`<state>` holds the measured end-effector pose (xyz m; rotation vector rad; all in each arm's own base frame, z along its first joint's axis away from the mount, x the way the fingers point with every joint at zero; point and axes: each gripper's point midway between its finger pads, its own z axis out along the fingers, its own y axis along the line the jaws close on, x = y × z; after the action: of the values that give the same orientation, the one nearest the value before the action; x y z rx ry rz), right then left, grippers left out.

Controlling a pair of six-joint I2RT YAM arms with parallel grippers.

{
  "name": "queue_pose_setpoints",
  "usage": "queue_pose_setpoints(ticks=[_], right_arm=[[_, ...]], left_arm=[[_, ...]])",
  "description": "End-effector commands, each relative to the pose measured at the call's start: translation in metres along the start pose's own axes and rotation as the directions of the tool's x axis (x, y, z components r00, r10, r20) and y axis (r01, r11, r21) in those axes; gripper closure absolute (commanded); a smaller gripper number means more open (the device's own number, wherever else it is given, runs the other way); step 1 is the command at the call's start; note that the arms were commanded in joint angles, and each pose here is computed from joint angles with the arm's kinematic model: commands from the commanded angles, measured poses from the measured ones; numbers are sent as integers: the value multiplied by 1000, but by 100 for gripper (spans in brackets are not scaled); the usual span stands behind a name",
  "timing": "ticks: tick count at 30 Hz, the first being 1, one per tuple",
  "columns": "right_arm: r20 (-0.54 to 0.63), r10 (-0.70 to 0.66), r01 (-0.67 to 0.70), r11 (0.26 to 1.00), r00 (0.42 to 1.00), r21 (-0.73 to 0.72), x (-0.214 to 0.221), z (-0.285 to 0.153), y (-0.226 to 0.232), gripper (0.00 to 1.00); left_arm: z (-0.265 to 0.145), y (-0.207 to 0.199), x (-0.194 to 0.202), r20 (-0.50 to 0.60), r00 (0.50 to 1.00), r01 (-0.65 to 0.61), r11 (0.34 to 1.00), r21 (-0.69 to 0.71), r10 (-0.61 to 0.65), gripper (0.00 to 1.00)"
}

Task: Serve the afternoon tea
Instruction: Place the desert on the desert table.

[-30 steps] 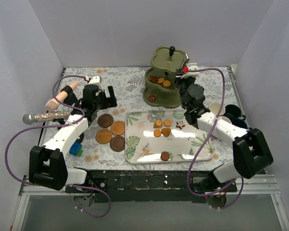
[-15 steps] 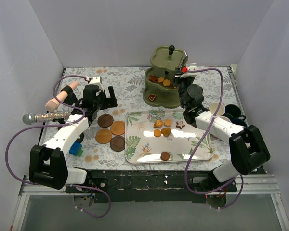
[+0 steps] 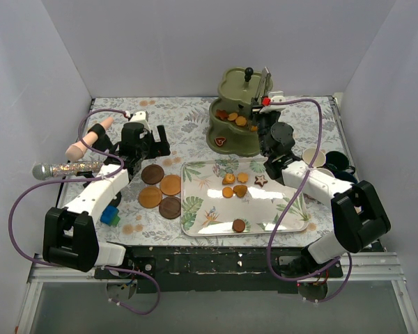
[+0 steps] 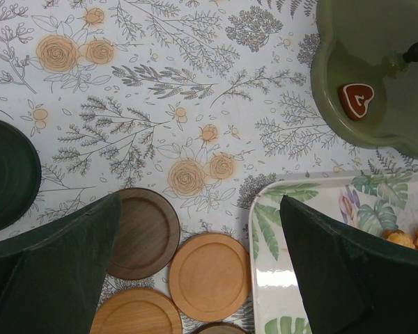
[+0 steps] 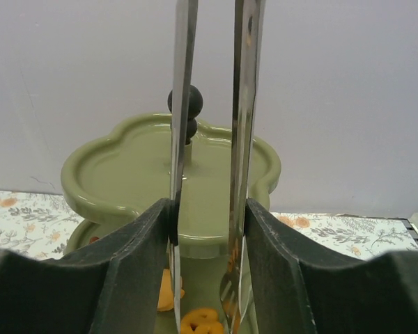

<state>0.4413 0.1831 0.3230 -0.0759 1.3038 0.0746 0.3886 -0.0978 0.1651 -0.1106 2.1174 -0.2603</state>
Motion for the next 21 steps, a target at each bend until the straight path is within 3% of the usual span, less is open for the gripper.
queue_pose_setpoints(ticks=[1,21], right_arm=[[120,38,-40,999,992,14,-36,9,0,45],[152,49,-54,998,987,34,-55,-11,-2,44]], left_arm=[[-3,-3,-9,24,1000,-5,1000,12,5,2],[-3,-3,-9,19,1000,-5,1000,14,5,2]])
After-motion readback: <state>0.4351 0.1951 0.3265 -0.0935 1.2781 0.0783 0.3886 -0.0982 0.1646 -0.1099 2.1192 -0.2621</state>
